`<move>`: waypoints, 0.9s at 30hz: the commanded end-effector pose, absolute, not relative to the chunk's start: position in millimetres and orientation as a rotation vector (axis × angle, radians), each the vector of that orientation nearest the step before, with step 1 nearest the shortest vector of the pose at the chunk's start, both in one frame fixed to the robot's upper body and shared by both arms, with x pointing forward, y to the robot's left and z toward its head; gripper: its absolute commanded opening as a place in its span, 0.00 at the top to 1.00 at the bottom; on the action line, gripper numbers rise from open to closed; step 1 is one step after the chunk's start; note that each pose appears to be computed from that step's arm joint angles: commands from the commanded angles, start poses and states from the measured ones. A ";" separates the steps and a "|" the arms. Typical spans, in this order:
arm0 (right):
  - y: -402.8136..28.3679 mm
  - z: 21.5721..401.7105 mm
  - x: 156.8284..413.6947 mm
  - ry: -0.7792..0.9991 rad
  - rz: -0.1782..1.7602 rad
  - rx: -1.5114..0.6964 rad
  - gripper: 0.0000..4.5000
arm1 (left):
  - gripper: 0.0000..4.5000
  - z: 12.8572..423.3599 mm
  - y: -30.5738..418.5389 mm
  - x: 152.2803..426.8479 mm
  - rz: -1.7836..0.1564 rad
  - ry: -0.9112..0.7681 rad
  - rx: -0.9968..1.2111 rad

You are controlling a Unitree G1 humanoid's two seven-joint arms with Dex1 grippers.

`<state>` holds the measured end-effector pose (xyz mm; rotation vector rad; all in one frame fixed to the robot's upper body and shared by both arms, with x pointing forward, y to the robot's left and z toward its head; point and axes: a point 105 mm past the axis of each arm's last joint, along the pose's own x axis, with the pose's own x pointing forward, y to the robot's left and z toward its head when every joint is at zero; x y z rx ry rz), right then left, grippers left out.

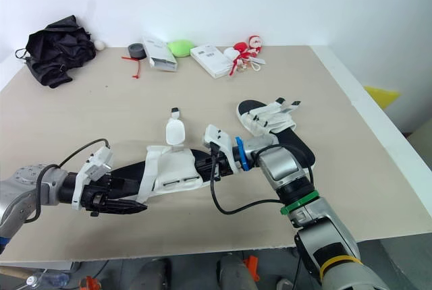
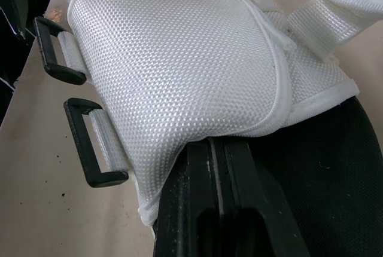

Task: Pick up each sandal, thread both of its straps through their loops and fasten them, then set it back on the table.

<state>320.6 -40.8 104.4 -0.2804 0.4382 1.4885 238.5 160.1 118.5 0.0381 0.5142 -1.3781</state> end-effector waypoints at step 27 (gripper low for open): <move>-55.4 66.3 315.8 0.619 1.427 -0.282 1.00 | 1.00 203.6 138.8 282.2 -1.316 0.440 -0.618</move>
